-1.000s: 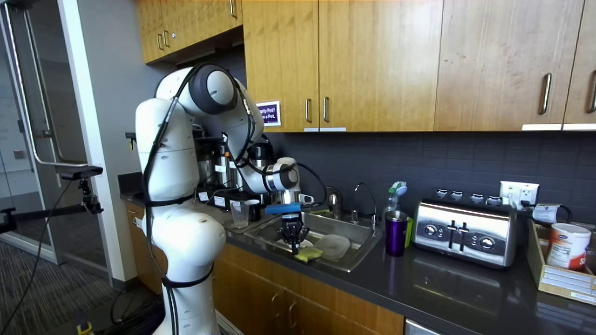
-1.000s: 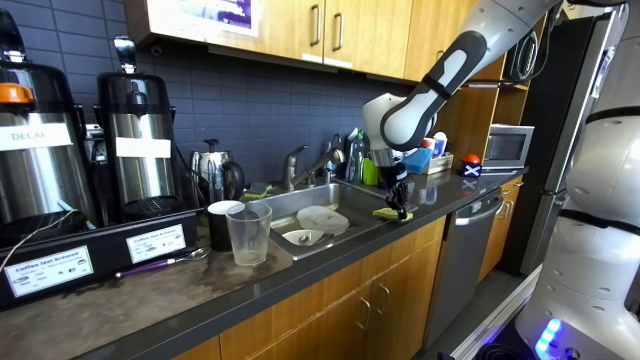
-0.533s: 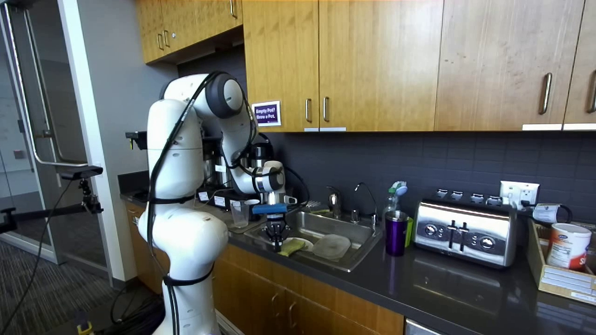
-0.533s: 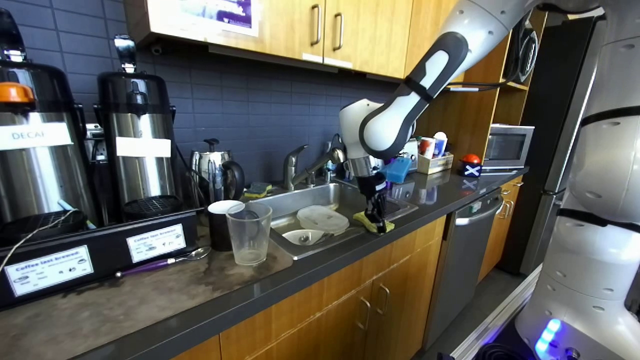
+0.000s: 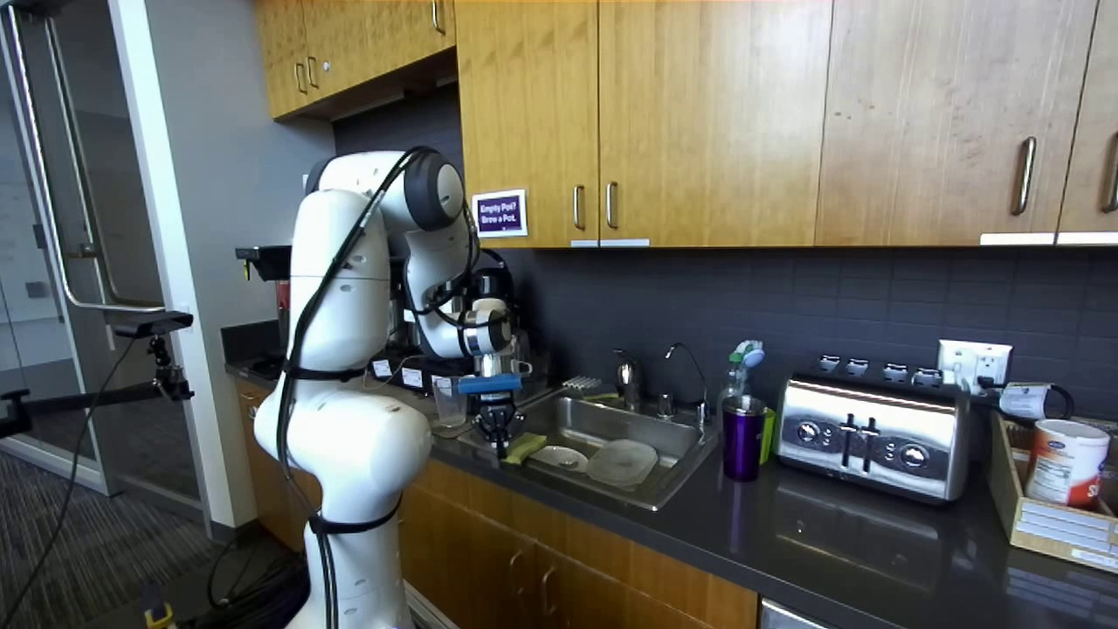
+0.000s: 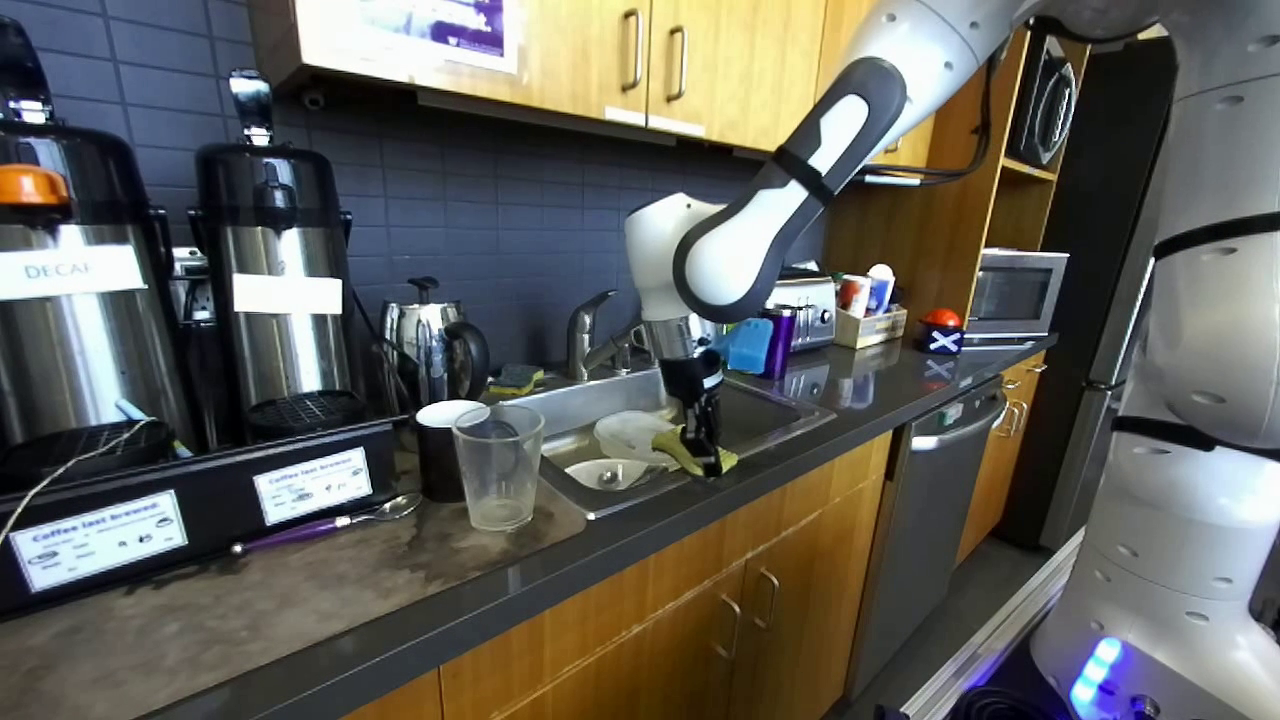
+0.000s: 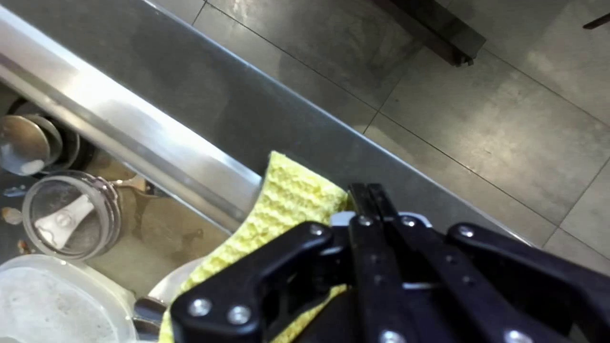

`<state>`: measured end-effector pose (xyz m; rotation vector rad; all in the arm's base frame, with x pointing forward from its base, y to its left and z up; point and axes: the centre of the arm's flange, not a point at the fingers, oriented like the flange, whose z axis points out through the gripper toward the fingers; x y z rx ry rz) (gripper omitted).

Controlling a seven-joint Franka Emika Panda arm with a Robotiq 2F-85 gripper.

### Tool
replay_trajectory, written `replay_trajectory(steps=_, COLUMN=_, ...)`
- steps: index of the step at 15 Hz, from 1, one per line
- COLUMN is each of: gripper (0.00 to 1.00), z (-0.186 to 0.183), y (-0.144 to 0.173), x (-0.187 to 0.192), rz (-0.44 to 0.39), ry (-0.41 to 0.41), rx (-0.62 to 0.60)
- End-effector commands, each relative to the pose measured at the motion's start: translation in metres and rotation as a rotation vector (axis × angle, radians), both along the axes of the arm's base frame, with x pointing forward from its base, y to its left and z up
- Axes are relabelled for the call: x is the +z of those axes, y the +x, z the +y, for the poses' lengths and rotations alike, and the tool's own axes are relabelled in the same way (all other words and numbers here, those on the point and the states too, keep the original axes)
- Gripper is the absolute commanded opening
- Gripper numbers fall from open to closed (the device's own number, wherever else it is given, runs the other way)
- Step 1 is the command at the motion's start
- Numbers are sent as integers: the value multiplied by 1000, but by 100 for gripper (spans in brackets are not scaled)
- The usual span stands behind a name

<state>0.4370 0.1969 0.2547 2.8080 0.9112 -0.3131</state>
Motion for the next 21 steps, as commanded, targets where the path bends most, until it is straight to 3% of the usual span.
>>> replay_trajectory(steps=1, gripper=1, z=33, y=10, x=-6, rz=20, ry=29, rx=54)
replay_trajectory(steps=21, gripper=1, z=139, y=18, x=7, rz=-11, ry=112, rx=193)
